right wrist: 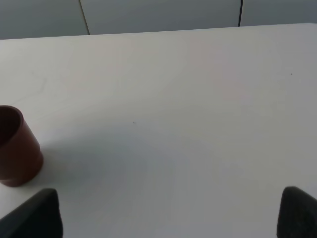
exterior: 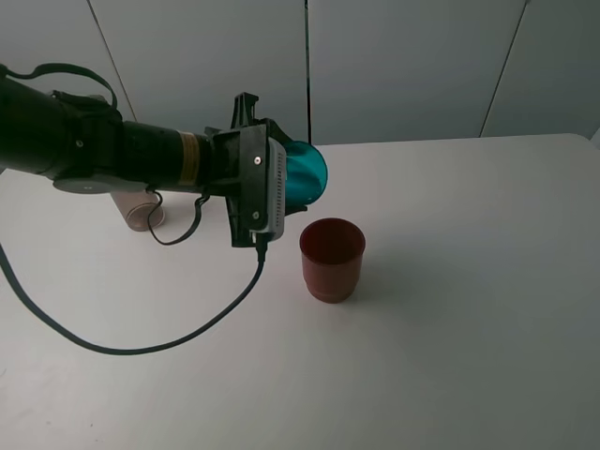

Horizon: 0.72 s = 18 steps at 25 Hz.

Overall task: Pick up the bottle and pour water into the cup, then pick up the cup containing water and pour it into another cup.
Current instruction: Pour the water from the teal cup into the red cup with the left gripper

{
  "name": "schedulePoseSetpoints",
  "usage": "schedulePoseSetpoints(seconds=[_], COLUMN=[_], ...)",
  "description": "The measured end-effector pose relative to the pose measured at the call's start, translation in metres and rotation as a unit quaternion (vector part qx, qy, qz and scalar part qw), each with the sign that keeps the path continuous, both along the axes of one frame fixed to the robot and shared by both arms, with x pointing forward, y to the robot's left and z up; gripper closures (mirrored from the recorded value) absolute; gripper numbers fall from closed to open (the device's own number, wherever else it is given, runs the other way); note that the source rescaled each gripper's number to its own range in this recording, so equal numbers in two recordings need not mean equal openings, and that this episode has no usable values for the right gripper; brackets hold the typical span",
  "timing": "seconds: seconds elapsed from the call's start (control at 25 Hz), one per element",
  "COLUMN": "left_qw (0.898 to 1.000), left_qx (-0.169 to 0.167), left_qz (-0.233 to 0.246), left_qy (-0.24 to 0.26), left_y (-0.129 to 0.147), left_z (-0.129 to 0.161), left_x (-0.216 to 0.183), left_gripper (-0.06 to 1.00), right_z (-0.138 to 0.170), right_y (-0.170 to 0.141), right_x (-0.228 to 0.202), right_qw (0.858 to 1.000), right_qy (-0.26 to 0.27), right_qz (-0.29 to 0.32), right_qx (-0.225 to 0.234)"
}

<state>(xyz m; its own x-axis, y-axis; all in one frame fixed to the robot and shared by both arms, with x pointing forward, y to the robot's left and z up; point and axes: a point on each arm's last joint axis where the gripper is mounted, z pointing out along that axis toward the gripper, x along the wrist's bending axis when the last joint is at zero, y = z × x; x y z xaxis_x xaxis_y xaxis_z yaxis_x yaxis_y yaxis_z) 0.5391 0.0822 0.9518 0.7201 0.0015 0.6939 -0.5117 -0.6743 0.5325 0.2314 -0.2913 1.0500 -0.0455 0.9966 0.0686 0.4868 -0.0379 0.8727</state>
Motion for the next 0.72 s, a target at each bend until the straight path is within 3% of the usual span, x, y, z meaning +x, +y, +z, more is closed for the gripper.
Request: schedulePoseSetpoints(seconds=[0.72], left_qw=[0.998], left_qx=[0.031], left_qz=[-0.028], left_qy=[-0.044], left_y=[0.0002], left_z=[-0.0004], left_x=[0.0001], left_gripper=[0.94], right_z=[0.0], right_y=[0.0], right_x=[0.0], right_qw=[1.0], right_qy=[0.0], right_qz=[0.0], right_qx=[0.0])
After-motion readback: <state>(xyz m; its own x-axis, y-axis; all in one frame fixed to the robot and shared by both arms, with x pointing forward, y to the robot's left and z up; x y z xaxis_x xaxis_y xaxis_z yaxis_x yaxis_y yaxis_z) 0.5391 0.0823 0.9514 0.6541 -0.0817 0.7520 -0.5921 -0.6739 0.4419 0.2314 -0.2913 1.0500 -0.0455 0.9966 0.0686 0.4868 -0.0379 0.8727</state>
